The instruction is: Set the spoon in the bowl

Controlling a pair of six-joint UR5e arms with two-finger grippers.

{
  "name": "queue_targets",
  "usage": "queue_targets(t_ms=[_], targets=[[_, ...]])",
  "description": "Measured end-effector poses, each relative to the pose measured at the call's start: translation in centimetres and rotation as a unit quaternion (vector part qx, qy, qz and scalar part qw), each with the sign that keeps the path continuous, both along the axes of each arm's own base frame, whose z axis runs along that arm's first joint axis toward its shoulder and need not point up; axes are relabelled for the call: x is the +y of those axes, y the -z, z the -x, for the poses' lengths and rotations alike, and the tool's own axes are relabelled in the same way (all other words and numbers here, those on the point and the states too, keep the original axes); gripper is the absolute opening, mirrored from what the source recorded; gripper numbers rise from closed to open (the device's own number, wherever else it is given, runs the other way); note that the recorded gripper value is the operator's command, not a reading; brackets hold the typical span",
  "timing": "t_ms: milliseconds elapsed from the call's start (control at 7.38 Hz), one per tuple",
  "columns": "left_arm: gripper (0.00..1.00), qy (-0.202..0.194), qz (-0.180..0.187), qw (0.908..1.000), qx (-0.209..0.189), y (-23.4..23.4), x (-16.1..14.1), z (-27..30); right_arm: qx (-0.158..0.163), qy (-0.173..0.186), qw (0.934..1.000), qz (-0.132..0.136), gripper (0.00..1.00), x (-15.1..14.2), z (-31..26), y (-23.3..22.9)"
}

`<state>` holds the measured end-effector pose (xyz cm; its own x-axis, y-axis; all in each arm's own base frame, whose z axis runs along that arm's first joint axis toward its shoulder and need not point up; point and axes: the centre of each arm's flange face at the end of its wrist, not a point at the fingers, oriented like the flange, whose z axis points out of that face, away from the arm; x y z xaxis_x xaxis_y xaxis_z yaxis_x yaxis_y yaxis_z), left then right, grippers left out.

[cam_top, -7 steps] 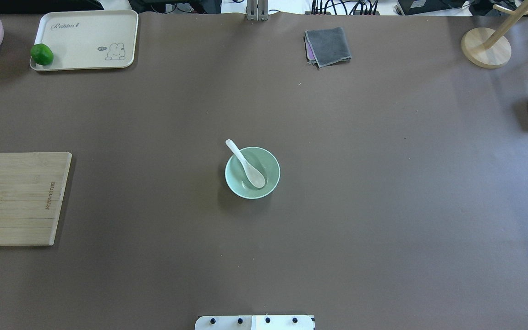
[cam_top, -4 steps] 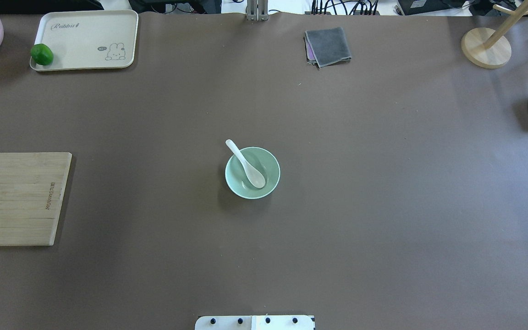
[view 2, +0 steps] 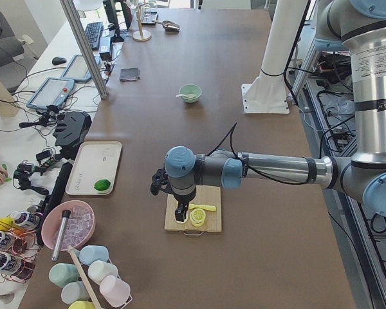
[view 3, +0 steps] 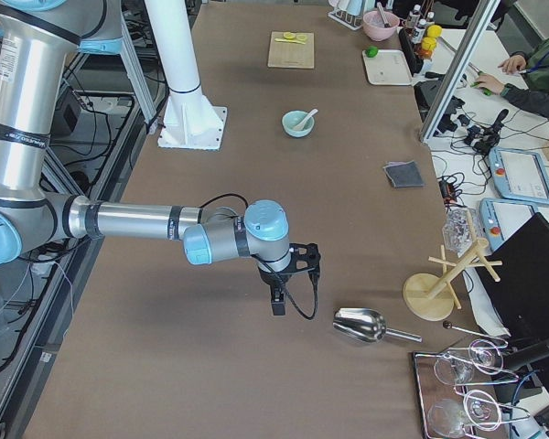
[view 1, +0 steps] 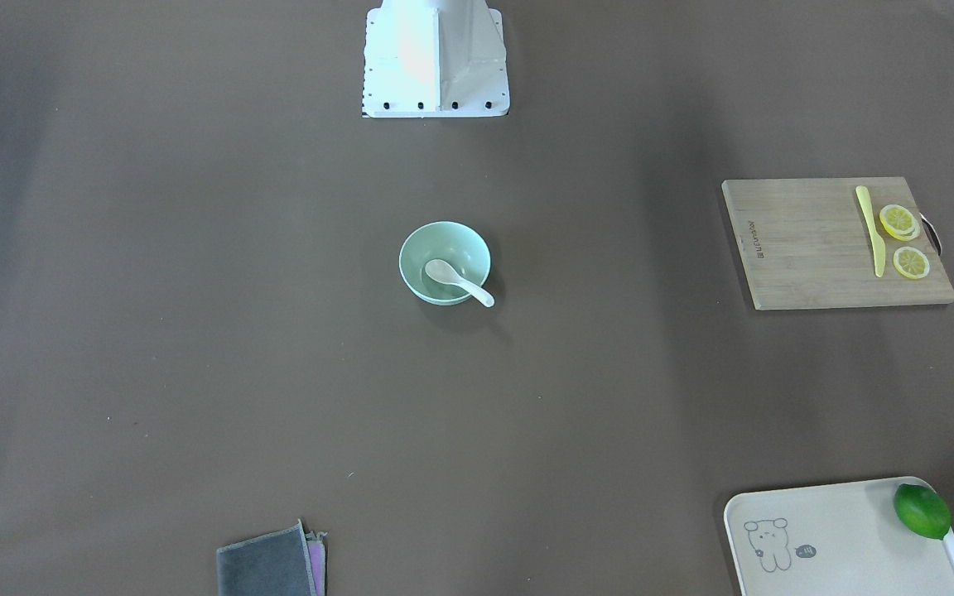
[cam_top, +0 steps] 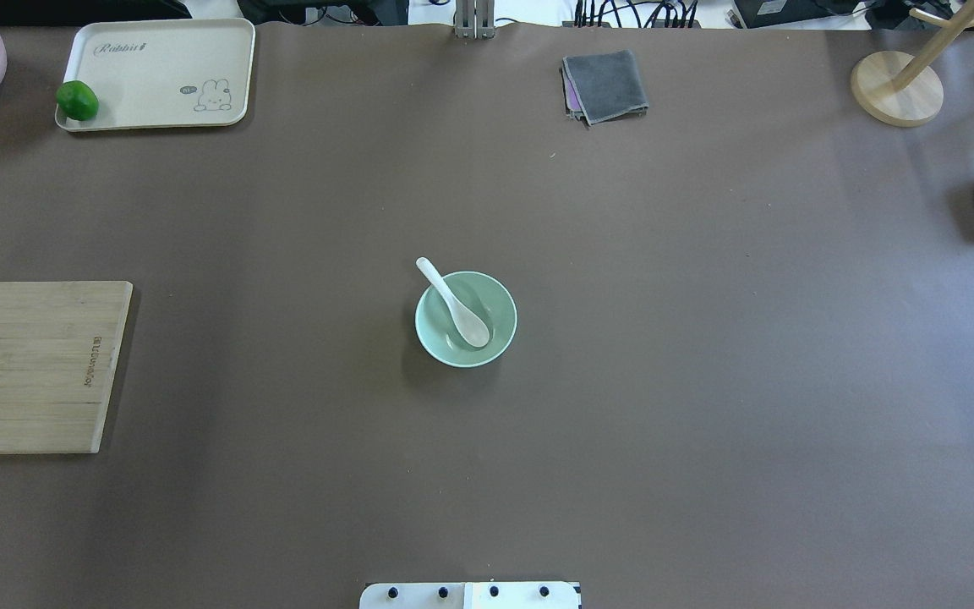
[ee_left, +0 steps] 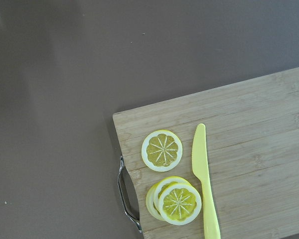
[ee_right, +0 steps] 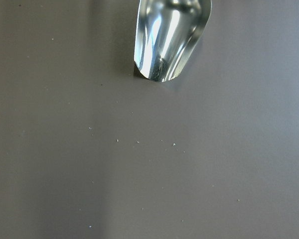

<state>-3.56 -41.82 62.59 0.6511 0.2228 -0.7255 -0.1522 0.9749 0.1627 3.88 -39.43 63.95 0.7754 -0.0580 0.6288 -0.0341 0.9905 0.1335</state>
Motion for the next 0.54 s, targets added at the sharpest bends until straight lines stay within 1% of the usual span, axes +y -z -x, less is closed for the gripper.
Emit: queue_targets(t_ms=[271,542], targets=[[0.98,0.004,0.0,1.0,0.0,0.0,1.6,0.5,0.0,-0.001,1.0,0.001,1.0,0.0,0.0,0.0],[0.98,0.004,0.002,1.0,0.0,-0.1,2.3,0.5,-0.001,-0.001,1.0,0.001,1.0,0.0,0.0,0.0]])
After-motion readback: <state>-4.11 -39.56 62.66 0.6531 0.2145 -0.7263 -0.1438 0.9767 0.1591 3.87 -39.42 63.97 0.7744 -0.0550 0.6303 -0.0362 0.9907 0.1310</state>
